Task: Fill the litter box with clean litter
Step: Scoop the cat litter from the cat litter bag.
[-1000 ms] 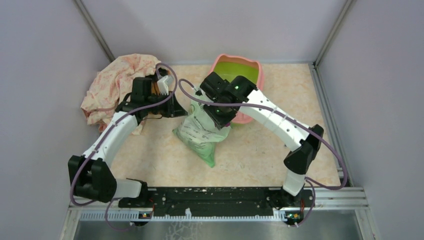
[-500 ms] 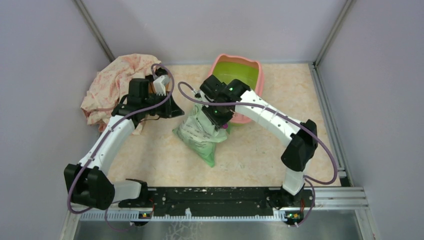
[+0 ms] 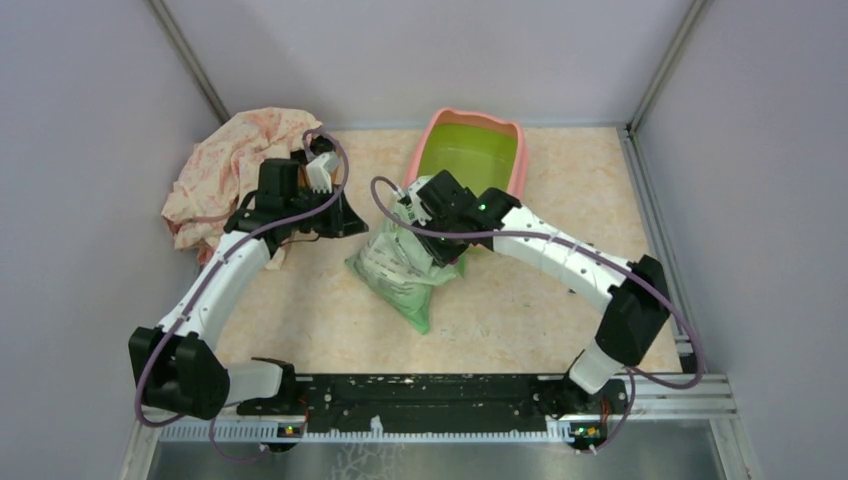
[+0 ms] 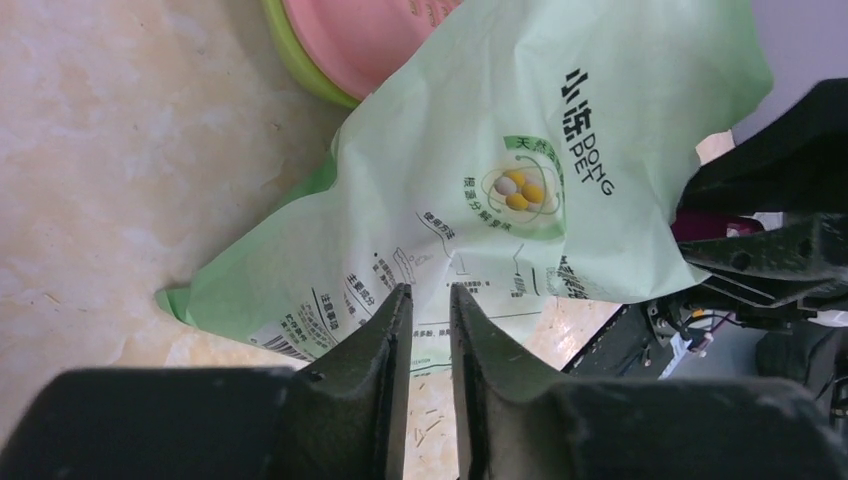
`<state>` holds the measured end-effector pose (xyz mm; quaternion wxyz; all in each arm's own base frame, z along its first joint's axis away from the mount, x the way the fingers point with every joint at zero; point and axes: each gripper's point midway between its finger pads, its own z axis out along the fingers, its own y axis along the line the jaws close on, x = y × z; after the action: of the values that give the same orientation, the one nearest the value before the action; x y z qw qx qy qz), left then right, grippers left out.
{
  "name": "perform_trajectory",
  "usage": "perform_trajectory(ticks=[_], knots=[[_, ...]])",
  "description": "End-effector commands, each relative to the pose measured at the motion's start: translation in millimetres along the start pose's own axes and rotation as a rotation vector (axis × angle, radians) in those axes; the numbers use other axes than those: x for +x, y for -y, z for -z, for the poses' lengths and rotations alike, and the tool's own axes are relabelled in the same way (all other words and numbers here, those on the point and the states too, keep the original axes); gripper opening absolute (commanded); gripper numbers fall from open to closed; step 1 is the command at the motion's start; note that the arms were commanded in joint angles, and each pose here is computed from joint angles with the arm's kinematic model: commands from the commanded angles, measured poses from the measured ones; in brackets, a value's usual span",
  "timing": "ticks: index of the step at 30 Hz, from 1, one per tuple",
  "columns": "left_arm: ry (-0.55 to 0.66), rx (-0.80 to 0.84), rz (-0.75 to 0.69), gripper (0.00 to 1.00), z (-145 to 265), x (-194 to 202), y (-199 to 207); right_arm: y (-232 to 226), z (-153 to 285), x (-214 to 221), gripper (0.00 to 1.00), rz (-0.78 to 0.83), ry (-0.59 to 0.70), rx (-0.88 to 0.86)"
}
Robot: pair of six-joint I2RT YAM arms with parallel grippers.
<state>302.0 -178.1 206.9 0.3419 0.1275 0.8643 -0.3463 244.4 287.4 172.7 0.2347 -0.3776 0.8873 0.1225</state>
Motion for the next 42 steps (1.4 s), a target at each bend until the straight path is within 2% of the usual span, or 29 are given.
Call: perform_trajectory(ticks=[1, 4, 10, 19, 25, 32, 36, 38, 42], knots=[[0.02, 0.019, 0.009, 0.34, -2, -3, 2, -27, 25, -44, 0.0, 0.104, 0.293, -0.045], [0.066, 0.072, -0.008, 0.45, -6, -19, 10, -38, 29, -42, 0.0, 0.182, 0.341, -0.023], [0.108, 0.13, -0.037, 0.47, -1, -43, 24, -81, 43, -42, 0.0, 0.271, 0.442, -0.071], [0.091, 0.268, -0.049, 0.54, 26, -17, 57, -133, 44, -32, 0.0, 0.344, 0.476, -0.179], [0.132, 0.122, 0.03, 0.52, 49, 2, 48, -156, 47, -22, 0.0, 0.376, 0.459, -0.241], [0.151, -0.011, 0.157, 0.48, 63, 43, 29, -187, 42, -3, 0.0, 0.419, 0.378, -0.333], [0.198, -0.05, 0.177, 0.47, 71, 51, 25, -184, 34, -2, 0.0, 0.391, 0.358, -0.278], [0.215, -0.06, 0.182, 0.47, 73, 52, 24, -183, 38, -5, 0.0, 0.385, 0.372, -0.275], [0.179, -0.031, 0.206, 0.44, 69, 62, 26, -178, 64, -19, 0.0, 0.344, 0.493, -0.257]])
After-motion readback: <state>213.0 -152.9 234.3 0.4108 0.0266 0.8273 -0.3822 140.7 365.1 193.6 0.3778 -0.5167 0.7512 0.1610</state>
